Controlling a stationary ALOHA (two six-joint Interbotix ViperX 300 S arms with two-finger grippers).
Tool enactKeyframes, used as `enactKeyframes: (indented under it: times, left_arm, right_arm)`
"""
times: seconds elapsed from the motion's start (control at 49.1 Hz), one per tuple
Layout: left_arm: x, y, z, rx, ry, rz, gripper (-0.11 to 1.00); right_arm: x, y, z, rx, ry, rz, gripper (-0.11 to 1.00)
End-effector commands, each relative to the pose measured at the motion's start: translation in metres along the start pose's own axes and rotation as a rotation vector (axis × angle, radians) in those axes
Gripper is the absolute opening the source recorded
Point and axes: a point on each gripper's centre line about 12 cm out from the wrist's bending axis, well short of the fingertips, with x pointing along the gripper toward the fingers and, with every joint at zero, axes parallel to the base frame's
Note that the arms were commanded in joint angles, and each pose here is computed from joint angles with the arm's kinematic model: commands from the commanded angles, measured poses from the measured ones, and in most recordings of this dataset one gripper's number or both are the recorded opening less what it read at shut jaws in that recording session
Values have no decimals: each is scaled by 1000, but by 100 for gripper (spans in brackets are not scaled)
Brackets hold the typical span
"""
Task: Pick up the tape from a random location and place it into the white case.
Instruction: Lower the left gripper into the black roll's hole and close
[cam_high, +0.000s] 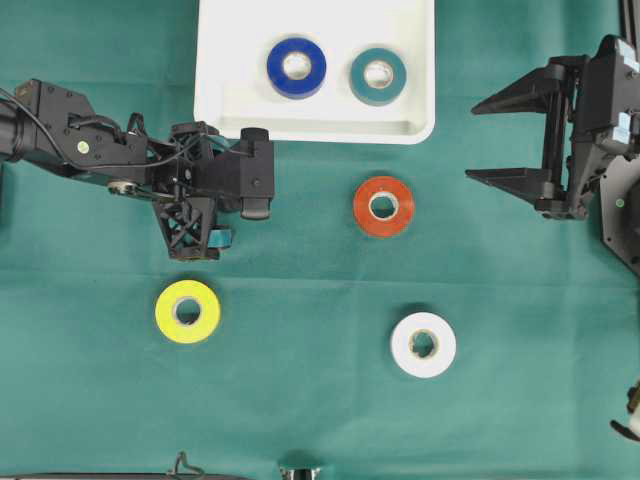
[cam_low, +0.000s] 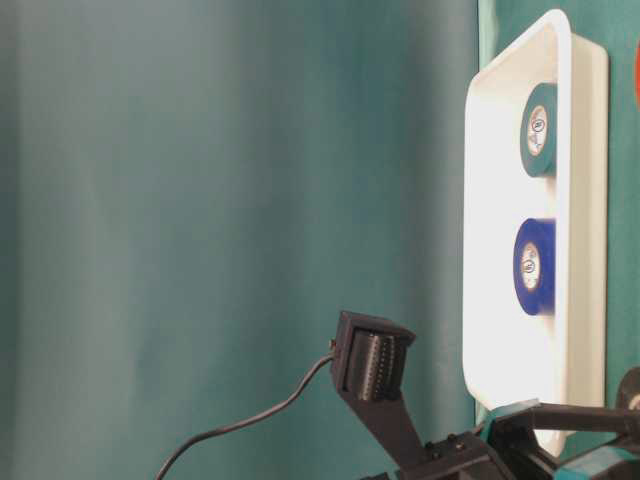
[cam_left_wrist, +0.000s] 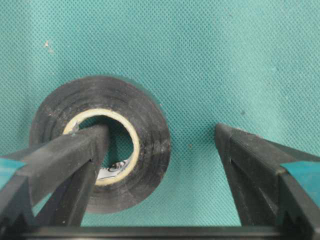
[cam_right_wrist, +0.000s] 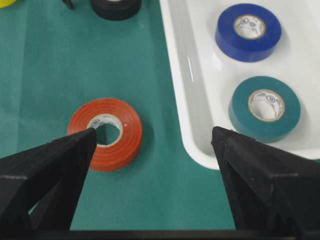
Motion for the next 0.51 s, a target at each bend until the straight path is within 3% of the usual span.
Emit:
enactKeyframes:
  times: [0.0, 0.488]
  left_arm:
    - [-4, 1, 5, -4, -18, 1, 99]
    - [-4, 1, 5, -4, -17, 1, 94]
  right_arm:
    - [0, 1, 6, 3, -21, 5, 90]
    - [4, 1, 4, 3, 1, 2, 90]
